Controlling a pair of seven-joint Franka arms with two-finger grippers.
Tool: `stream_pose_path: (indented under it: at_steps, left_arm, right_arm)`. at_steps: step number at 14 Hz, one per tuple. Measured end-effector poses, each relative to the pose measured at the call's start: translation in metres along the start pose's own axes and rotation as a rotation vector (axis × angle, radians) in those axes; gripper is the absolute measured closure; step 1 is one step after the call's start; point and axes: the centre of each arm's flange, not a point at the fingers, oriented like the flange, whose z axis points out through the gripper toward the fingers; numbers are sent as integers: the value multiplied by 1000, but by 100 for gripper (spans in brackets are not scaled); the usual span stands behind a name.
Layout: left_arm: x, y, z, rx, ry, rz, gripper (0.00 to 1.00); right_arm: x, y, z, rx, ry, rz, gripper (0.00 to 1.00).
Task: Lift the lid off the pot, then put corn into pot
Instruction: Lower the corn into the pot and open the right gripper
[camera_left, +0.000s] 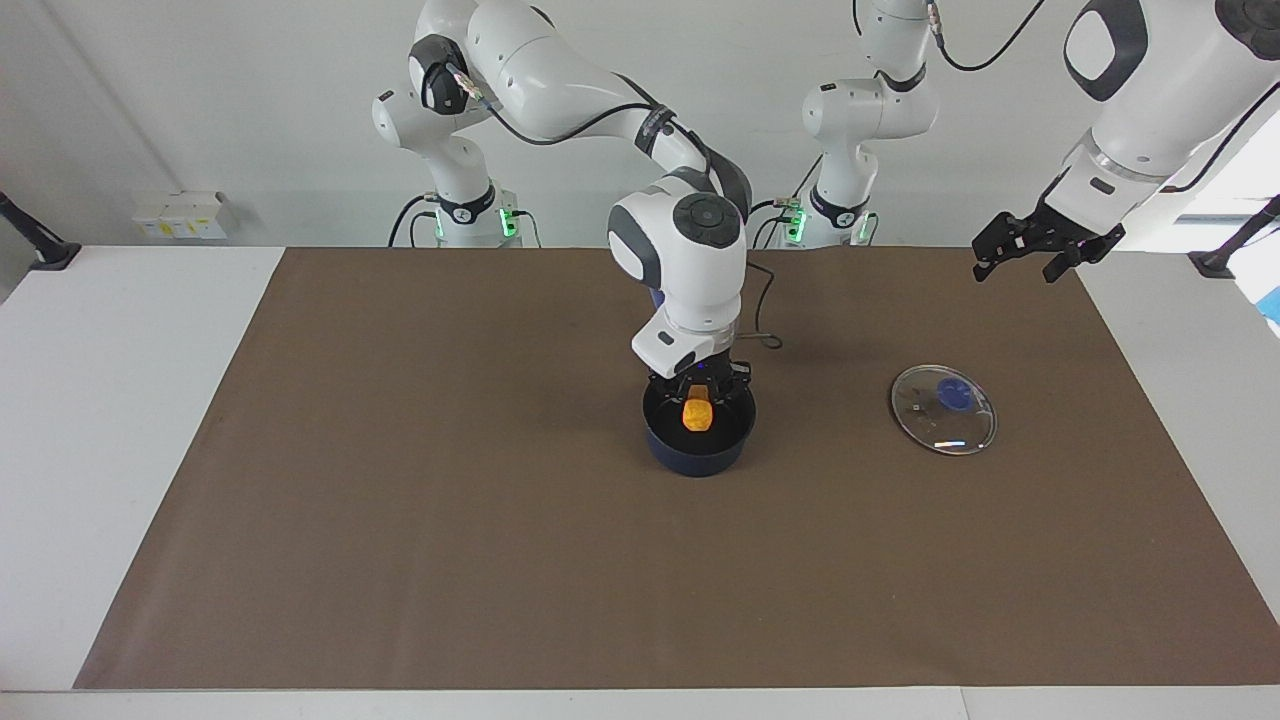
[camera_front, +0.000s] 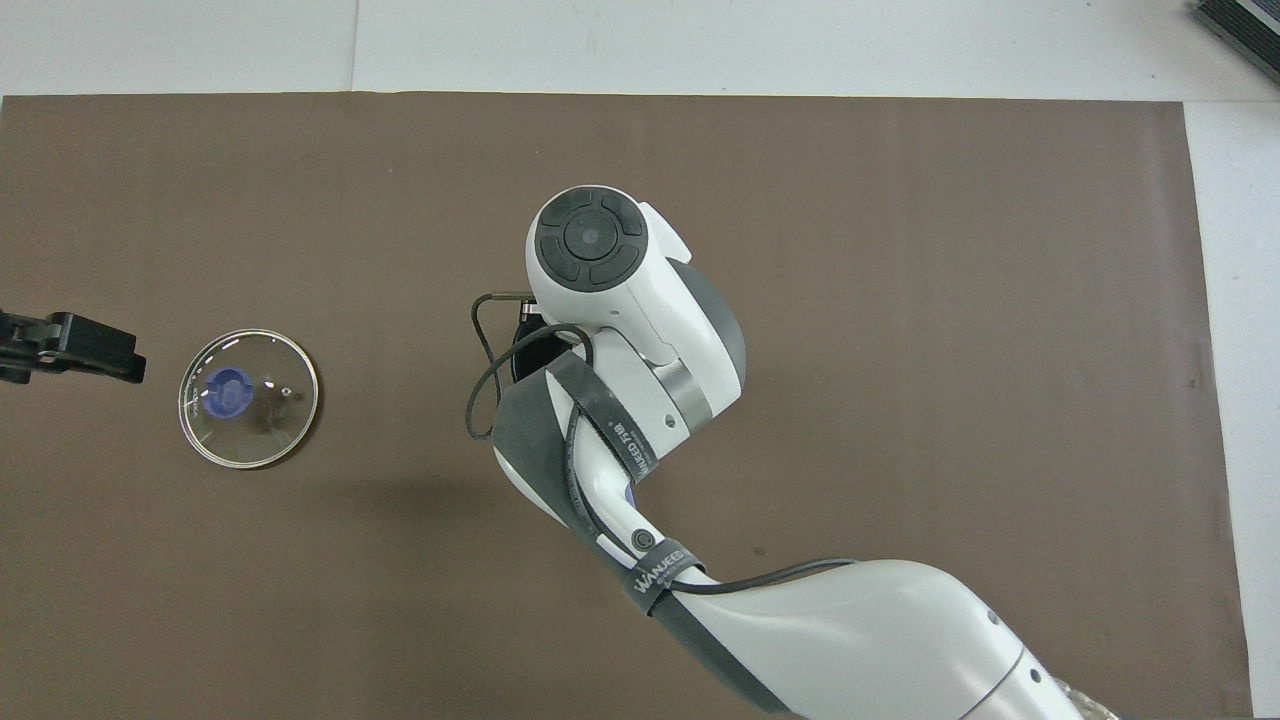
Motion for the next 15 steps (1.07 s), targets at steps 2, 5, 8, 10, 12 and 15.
stream_pose_path:
  at_steps: [2, 5, 8, 10, 12, 15]
  left_arm:
    - [0, 0, 0, 0, 0, 0, 0]
    - [0, 0, 0, 0, 0, 0, 0]
    - [0, 0, 0, 0, 0, 0, 0]
    - [0, 0, 0, 0, 0, 0, 0]
    - [0, 0, 0, 0, 0, 0, 0]
    - [0, 0, 0, 0, 0, 0, 0]
  right_arm:
    - [2, 0, 7, 7, -7, 6, 62]
    - [2, 1, 12, 28, -31, 24, 62]
    - [1, 1, 26, 40, -26, 28, 62]
    - [-1, 2, 42, 41, -25, 29, 62]
    - [-1, 3, 46, 39, -26, 30, 59]
    - [-1, 3, 46, 40, -27, 29, 40]
